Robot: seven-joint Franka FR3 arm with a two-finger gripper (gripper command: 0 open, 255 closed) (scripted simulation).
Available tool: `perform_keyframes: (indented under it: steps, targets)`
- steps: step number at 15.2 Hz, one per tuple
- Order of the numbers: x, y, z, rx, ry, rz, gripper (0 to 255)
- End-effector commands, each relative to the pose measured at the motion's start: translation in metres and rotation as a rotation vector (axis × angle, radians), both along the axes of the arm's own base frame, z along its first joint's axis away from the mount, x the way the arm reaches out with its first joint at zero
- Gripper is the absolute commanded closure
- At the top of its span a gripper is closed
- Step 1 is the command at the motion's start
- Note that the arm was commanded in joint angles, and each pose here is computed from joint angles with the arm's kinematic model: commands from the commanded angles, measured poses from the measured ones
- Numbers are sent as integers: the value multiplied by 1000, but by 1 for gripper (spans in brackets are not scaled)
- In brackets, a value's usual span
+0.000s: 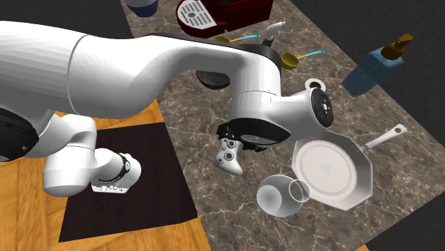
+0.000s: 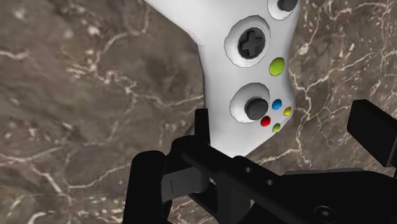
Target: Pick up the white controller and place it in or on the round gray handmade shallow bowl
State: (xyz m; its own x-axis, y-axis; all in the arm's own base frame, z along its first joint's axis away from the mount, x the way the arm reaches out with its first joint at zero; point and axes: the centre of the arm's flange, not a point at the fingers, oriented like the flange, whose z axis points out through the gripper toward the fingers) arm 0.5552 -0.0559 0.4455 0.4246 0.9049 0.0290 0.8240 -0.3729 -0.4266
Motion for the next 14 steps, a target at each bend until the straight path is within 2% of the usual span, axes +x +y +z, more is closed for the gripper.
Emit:
perform_keyframes:
  steps: [1, 2, 10, 11, 14]
  targets:
    - [-4, 2, -9, 1, 0, 1, 0]
    - [-8, 4, -17, 1, 0, 1, 0]
    - [-8, 4, -17, 1, 0, 1, 0]
    - [-8, 4, -17, 1, 0, 1, 255]
    - [-8, 4, -17, 1, 0, 1, 255]
